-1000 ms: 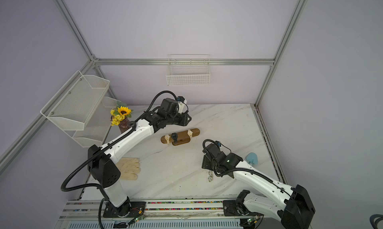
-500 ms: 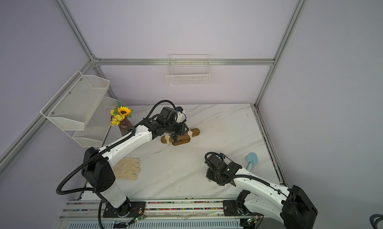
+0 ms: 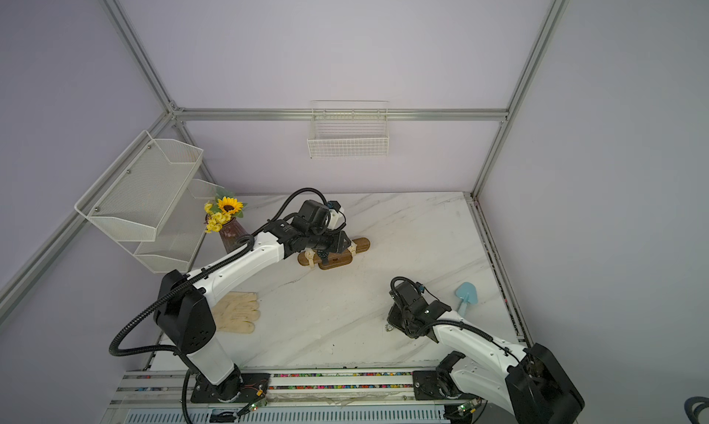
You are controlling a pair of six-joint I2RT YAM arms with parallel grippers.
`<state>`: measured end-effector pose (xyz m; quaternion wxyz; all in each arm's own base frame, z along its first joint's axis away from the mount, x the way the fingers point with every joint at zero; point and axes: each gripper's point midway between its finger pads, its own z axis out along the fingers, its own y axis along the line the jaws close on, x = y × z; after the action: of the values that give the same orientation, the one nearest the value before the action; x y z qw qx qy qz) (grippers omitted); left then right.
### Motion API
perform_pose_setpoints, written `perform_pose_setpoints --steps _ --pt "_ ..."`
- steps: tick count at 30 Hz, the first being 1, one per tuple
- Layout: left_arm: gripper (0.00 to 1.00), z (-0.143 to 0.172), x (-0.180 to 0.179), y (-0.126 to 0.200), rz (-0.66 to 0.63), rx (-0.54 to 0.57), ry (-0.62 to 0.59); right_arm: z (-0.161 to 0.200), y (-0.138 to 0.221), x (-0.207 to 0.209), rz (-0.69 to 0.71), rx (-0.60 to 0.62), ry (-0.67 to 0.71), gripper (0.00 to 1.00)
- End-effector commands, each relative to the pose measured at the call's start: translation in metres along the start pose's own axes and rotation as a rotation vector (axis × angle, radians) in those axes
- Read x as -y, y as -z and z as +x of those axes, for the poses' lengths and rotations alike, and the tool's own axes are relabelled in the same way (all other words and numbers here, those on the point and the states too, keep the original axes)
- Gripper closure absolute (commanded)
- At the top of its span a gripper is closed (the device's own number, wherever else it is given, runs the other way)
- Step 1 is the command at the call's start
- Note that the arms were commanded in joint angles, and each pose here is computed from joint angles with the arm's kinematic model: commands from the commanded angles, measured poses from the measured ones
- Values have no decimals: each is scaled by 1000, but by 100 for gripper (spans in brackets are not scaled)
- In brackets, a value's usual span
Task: Place watch on stand
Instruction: Pick up the watch at the center of the board.
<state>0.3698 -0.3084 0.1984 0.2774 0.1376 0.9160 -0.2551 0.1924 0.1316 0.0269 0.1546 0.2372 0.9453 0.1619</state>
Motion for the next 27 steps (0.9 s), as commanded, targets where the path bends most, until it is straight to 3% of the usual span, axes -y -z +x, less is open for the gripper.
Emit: perform_pose_setpoints --steps 1,7,21,27 --pt "61 -5 5 -2 31 14 13 -3 -3 -12 -50 2 11 81" --pt "61 -5 5 -5 29 11 13 -2 -10 -16 -52 -14 22 80" --pt "61 0 0 -5 14 6 12 -15 3 -40 -123 30 98 93" --pt "61 1 6 3 41 8 5 -22 25 -79 -283 62 228 93"
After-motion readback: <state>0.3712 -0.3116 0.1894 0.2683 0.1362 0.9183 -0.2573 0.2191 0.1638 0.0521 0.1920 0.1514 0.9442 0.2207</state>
